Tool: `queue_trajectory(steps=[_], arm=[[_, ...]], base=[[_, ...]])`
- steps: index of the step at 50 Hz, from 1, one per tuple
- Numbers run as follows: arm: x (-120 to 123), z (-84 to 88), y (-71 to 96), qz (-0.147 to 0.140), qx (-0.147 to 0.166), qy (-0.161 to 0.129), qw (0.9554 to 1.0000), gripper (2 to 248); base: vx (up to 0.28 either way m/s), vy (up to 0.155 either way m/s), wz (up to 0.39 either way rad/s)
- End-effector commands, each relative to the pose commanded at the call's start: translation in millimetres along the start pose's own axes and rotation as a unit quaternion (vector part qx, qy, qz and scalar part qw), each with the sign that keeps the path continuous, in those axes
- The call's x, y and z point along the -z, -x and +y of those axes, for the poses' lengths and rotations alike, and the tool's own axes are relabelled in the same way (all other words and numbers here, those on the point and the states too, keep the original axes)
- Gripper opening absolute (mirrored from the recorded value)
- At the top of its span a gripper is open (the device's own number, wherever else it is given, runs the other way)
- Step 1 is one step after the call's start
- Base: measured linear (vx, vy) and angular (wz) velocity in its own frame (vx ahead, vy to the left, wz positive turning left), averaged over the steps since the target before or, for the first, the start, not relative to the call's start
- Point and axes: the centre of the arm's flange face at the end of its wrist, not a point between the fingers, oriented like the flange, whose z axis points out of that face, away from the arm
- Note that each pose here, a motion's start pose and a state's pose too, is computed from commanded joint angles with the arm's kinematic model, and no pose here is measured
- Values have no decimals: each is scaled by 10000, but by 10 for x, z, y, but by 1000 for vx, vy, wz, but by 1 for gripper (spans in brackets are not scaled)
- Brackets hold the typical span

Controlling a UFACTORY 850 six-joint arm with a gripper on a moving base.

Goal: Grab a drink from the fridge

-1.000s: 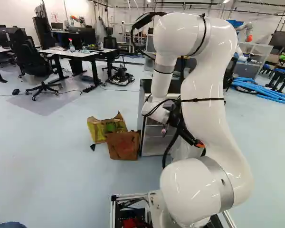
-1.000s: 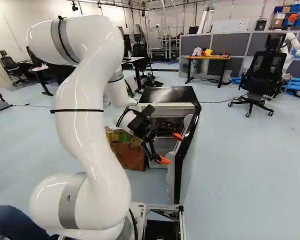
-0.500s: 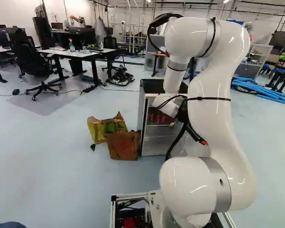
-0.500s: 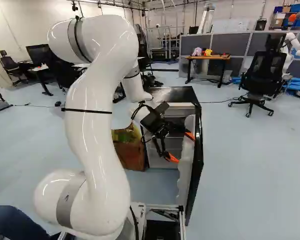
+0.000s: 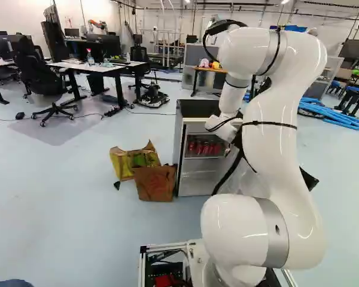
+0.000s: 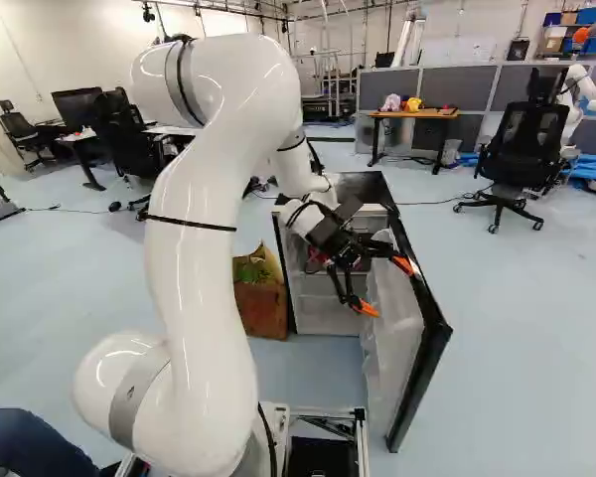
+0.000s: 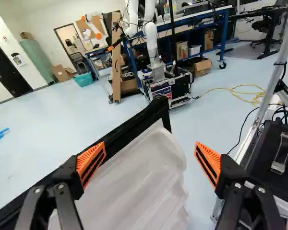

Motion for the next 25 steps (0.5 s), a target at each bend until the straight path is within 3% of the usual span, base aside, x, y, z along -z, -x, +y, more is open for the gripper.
queue_trajectory(steps=[14, 25], arm=[[-162, -292, -17, -3, -200, 25, 9998, 247], [-173, -336, -17, -12, -192, -121, 9997, 247]], base=[[0, 0, 0], [0, 0, 0]])
